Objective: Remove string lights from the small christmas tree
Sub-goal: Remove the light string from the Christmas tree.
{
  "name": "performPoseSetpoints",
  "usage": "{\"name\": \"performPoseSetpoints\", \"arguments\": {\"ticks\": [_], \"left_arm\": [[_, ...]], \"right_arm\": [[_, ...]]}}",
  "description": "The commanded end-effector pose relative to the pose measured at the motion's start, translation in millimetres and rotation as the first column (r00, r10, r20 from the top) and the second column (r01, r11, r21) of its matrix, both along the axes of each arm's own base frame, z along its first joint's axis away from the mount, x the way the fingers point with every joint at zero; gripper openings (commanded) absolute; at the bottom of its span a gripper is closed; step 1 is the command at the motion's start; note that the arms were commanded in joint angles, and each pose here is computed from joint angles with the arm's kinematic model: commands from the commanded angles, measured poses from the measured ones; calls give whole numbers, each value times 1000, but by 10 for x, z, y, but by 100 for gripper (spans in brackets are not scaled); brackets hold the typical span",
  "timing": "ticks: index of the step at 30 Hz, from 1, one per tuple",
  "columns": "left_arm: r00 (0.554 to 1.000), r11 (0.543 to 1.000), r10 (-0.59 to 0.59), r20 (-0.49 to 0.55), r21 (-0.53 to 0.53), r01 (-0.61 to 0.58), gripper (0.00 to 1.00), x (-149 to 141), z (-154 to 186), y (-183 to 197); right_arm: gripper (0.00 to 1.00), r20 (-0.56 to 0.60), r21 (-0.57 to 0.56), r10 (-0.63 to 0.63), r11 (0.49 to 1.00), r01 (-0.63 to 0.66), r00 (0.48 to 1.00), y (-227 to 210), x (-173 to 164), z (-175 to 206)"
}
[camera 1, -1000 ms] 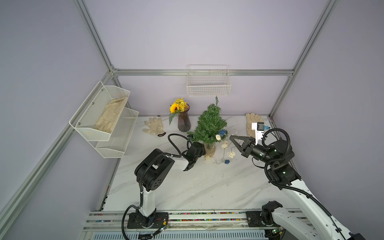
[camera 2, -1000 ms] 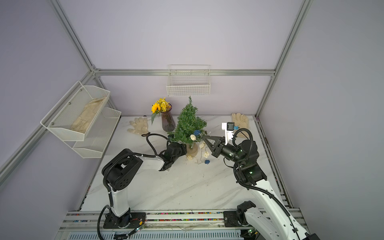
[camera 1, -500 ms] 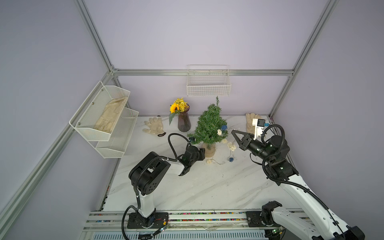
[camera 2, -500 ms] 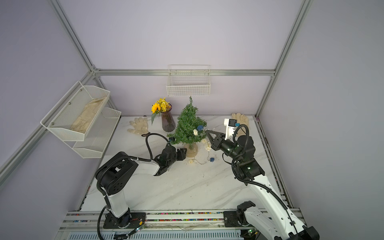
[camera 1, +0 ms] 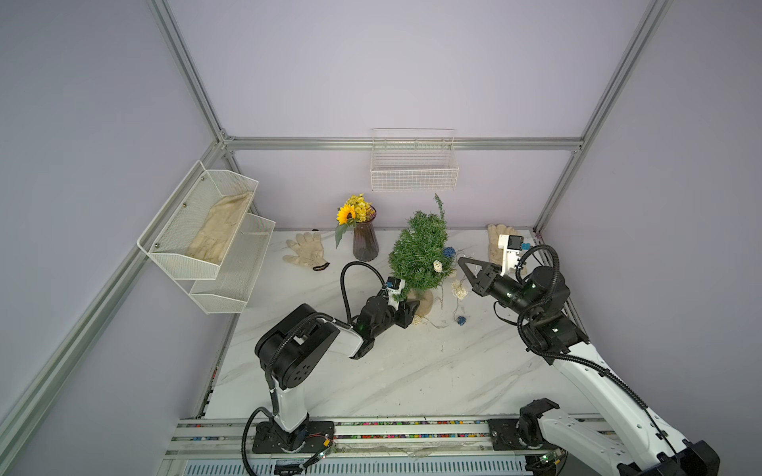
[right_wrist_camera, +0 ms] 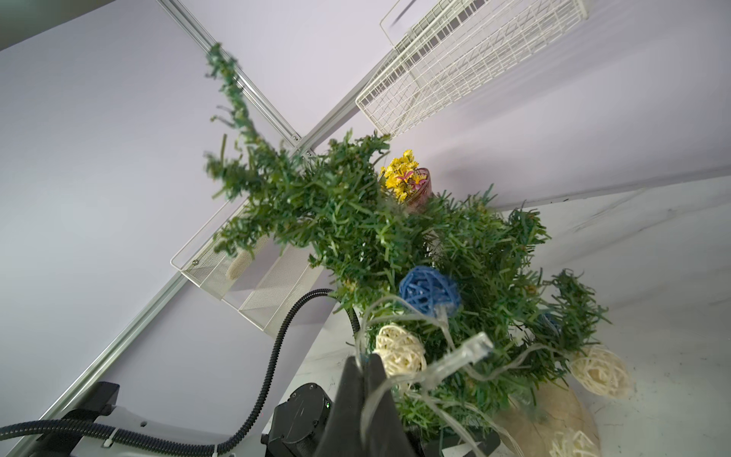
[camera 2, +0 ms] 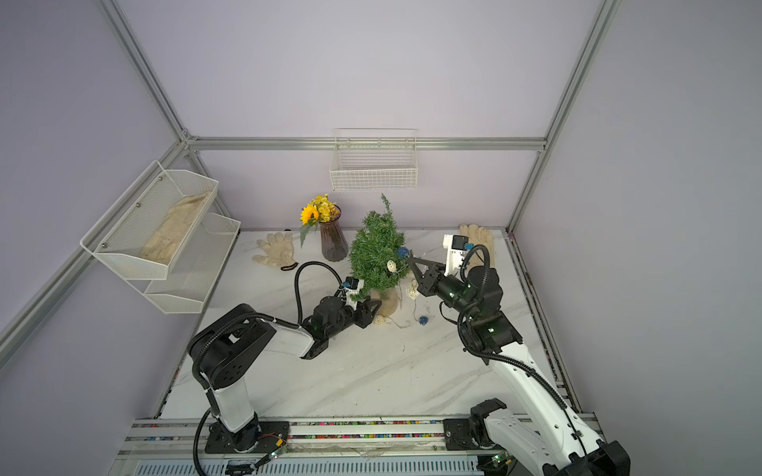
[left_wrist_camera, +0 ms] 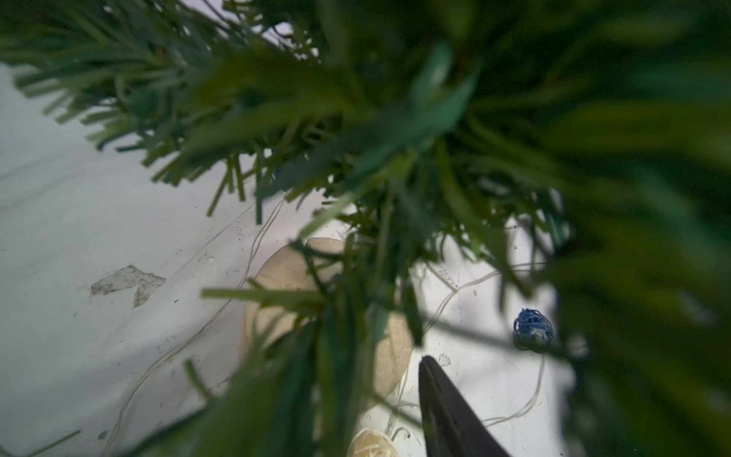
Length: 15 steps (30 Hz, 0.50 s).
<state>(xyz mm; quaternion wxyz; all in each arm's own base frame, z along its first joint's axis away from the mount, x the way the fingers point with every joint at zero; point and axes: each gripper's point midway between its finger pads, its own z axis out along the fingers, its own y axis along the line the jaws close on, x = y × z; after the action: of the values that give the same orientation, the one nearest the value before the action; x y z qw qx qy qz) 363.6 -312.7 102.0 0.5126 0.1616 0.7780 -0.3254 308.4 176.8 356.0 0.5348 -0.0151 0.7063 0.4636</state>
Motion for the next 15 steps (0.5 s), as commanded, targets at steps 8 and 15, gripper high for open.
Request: {"name": "performPoseSetpoints", "arguments": {"ticks": [8, 15], "left_arm": [[999, 999, 50, -17, -17, -50, 51, -33, -106, 175], [990, 995, 94, -100, -14, -96, 51, 84, -244, 142]], "right_arm": [[0, -27, 9, -66, 998, 66, 997, -108, 11, 5], [0, -29, -8, -96, 995, 96, 995, -220, -75, -18]]}}
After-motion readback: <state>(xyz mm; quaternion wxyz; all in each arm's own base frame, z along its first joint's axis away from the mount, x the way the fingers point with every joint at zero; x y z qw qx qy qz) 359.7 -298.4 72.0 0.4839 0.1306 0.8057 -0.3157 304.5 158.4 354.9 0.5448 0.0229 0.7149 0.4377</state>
